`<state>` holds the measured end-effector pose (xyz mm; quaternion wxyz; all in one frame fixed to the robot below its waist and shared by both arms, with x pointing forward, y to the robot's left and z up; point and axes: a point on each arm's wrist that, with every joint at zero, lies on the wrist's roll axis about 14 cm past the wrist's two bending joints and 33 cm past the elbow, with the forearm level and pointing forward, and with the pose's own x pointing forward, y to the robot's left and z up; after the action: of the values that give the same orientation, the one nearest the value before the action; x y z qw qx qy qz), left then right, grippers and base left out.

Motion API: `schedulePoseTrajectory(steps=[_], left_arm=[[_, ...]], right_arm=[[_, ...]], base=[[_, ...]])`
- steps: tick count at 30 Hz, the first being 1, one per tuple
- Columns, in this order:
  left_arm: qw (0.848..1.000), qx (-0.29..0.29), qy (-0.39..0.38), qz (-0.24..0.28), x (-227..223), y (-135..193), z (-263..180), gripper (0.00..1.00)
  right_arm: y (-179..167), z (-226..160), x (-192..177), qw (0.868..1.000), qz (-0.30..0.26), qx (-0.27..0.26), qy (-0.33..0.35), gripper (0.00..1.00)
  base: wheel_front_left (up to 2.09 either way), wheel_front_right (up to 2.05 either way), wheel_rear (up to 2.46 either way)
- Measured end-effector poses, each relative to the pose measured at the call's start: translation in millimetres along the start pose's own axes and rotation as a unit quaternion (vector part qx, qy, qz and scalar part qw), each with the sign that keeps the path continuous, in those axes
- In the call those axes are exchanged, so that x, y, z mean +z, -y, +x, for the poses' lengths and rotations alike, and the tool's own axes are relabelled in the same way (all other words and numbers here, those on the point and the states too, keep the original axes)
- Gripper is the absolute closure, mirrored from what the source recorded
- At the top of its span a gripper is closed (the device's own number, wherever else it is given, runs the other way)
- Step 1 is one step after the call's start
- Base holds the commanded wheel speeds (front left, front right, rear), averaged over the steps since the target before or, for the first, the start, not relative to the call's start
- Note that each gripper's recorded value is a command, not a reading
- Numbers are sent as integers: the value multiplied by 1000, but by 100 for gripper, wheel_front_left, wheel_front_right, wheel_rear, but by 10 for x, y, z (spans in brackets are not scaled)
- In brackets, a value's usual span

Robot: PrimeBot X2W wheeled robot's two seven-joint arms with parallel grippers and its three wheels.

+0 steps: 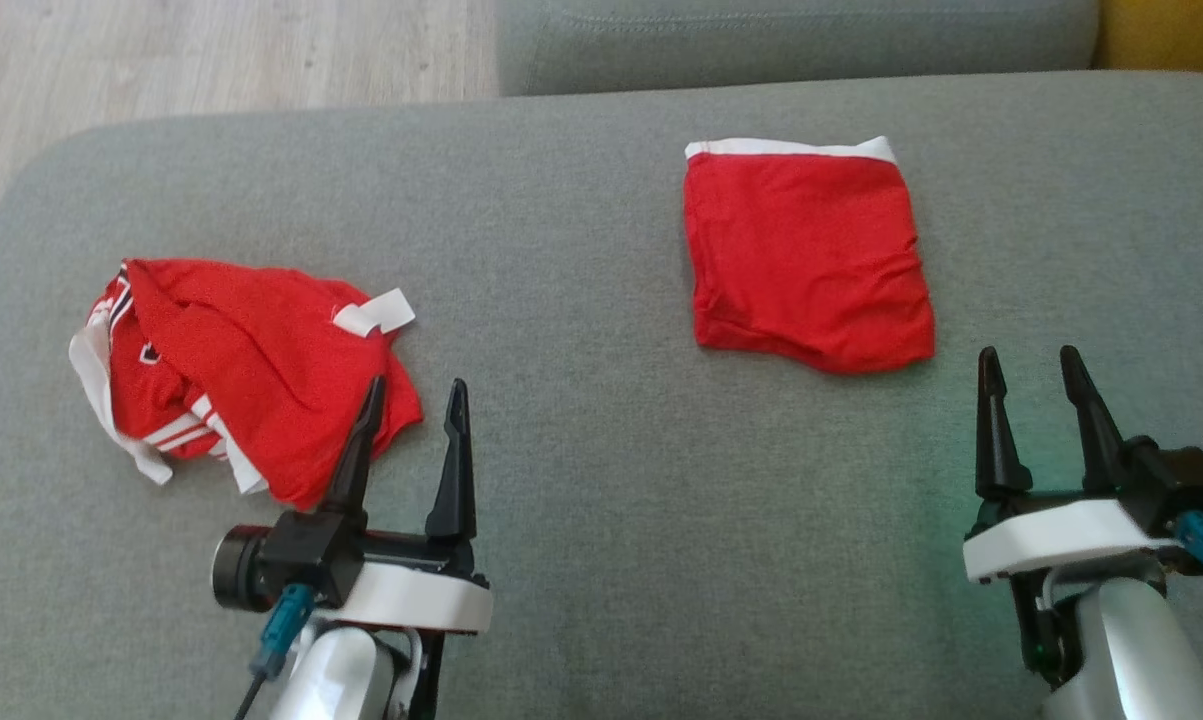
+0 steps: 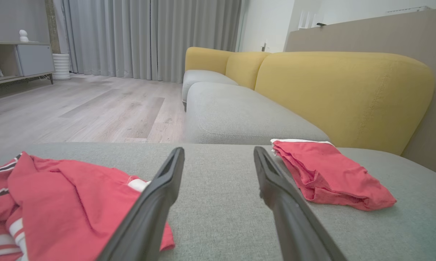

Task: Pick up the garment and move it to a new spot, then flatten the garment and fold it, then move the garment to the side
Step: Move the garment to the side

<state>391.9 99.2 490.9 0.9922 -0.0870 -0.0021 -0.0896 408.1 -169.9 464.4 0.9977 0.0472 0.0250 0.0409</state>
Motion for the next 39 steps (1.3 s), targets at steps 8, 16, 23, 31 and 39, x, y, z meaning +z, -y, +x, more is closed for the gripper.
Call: schedulePoseTrajectory(steps=[8,16,23,31,39], left_arm=[[1000,9,-11,-1,-82,-79,56,0],[1000,17,-20,8,-155,-178,139,0],[999,36,-27,12,-192,-307,111,0],[998,51,-32,10,-222,-412,157,0],[998,53,-31,8,-224,-412,183,0]], right_arm=[[-132,313,-33,1000,3,20,-20,0],[-234,930,-44,998,16,27,-57,0],[-129,1167,-486,987,28,2,-157,0],[-99,1245,-956,969,30,-7,-247,0],[-175,1346,-960,962,-37,34,-269,100]], base=[[0,0,0],[0,0,0],[0,0,0],[0,0,0],[0,0,0]])
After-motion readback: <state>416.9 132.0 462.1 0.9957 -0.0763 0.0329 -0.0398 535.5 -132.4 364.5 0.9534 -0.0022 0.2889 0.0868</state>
